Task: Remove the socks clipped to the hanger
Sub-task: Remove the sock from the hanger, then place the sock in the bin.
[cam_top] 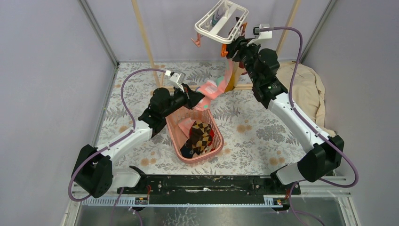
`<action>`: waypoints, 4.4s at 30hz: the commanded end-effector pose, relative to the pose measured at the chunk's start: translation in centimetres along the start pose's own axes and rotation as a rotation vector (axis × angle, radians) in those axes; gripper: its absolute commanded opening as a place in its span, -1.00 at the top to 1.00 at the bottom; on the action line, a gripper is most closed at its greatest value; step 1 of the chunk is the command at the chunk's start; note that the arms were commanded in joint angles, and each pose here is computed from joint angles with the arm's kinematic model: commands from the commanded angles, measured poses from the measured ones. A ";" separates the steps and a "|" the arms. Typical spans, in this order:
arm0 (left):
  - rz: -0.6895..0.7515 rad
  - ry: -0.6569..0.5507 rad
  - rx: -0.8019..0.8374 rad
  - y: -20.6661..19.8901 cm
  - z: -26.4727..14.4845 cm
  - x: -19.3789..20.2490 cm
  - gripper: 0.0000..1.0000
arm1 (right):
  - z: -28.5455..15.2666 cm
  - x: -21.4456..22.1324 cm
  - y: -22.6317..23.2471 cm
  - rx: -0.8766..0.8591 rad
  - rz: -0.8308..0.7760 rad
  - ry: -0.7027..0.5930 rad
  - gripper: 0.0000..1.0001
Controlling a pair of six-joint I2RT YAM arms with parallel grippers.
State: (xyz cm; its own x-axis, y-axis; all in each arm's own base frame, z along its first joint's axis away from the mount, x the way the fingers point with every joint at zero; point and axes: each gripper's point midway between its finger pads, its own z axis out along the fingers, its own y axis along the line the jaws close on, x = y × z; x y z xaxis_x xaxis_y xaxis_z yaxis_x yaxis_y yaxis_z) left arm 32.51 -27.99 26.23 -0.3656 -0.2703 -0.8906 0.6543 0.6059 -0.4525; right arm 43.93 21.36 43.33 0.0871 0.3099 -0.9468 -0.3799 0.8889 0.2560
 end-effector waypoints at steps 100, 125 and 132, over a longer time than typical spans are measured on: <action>0.023 -0.079 -0.171 -1.6 -5.4 2.7 -0.10 | -21.9 23.0 -3.9 -0.011 0.306 0.398 -0.62; -0.056 -0.071 -0.224 -0.5 -7.4 4.8 -0.49 | -14.1 3.0 -11.5 0.292 0.261 -0.043 -0.60; -0.052 -0.066 -0.156 -2.8 -6.9 3.9 -0.97 | -13.4 -3.4 -10.6 0.262 0.210 -0.192 -0.59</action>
State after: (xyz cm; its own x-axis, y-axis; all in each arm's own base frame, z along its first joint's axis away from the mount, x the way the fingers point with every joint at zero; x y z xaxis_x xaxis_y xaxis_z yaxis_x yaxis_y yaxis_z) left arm 25.09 -24.50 23.03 -0.3458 -0.3606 -0.8663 0.4879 0.7195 -0.4942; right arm 36.01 7.12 34.09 0.0380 0.5275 -0.8487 -0.0895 0.8477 0.5228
